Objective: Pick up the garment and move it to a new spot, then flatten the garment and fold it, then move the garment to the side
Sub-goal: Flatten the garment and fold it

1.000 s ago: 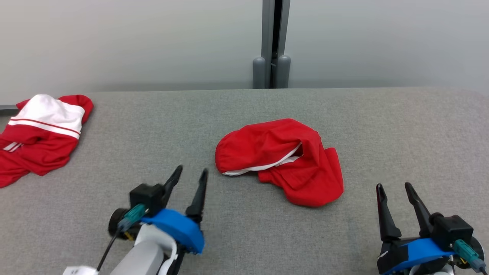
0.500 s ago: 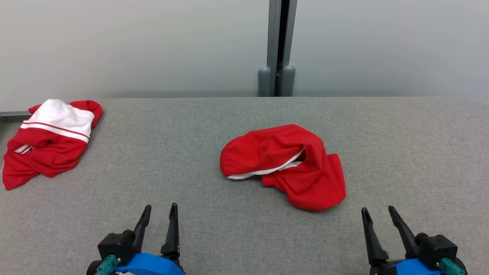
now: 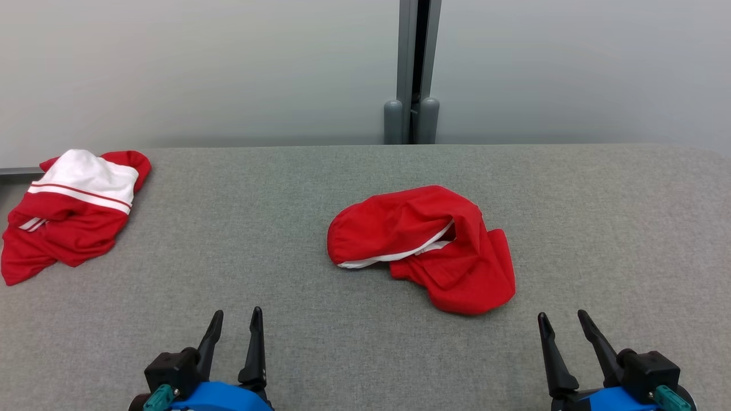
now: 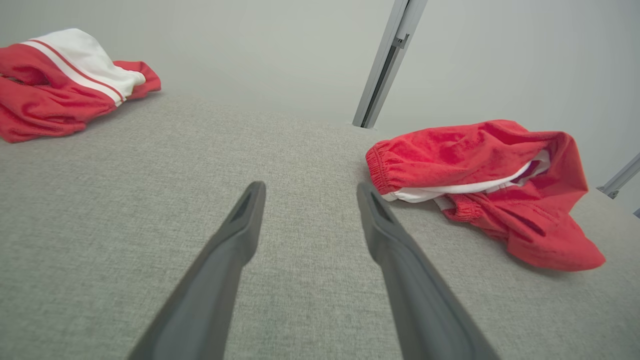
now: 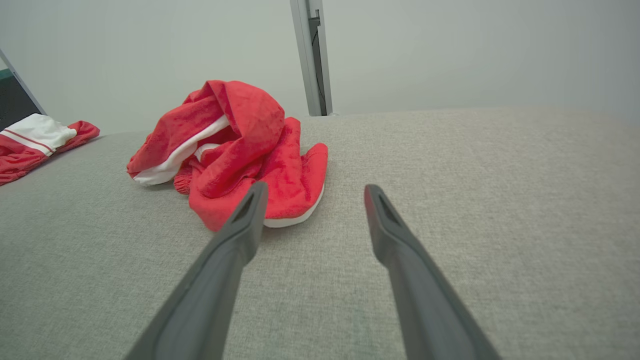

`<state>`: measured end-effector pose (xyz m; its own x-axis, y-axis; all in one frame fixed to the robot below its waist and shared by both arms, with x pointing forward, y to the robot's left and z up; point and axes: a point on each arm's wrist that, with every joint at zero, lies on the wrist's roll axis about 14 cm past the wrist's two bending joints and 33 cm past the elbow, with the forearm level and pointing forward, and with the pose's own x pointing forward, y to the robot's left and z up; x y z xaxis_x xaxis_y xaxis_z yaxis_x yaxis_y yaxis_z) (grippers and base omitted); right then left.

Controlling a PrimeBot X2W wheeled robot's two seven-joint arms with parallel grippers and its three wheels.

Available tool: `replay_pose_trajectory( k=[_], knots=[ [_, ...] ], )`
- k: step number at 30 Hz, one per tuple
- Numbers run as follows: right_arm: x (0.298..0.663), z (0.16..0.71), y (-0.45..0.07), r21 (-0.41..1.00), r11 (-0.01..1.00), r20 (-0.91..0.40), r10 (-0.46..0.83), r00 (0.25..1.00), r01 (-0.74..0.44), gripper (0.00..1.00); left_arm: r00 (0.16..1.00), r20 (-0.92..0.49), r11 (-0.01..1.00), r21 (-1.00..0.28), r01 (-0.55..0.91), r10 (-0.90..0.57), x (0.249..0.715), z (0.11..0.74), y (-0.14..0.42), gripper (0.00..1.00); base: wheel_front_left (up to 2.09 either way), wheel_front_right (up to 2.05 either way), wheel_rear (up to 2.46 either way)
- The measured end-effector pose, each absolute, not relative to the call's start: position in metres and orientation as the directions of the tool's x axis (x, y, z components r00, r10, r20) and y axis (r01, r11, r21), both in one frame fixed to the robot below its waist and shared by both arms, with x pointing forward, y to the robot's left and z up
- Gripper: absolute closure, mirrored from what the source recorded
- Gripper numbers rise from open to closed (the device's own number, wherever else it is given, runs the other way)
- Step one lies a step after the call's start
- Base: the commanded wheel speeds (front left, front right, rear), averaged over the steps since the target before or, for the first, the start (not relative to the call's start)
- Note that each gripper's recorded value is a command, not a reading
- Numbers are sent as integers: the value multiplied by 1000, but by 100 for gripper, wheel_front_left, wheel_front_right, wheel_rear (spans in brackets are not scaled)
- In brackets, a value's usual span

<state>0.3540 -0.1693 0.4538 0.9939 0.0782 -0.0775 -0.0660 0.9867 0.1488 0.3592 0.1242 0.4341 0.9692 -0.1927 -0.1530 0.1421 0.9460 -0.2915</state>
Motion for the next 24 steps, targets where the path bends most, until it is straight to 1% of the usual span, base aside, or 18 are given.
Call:
replay_pose_trajectory(
  k=[15, 18, 21, 24],
  knots=[
    [358, 453, -167, 142, 987, -80, 87, 993, -75, 0, 973, -146, 950, -284, 133, -180, 360, 435, 127, 0, 0, 0, 0],
    [364, 453, -157, 137, 985, -83, 120, 989, -108, 0, 973, -146, 950, -284, 130, -176, 359, 435, 129, 0, 0, 0, 0],
    [379, 457, -139, 128, 978, -71, 175, 982, -165, 0, 975, -146, 951, -285, 121, -168, 358, 434, 132, 0, 0, 0, 0],
    [391, 447, -120, 125, 968, -108, 230, 967, -216, 0, 979, -141, 955, -278, 105, -149, 359, 436, 138, 0, 0, 0, 0]
  ],
)
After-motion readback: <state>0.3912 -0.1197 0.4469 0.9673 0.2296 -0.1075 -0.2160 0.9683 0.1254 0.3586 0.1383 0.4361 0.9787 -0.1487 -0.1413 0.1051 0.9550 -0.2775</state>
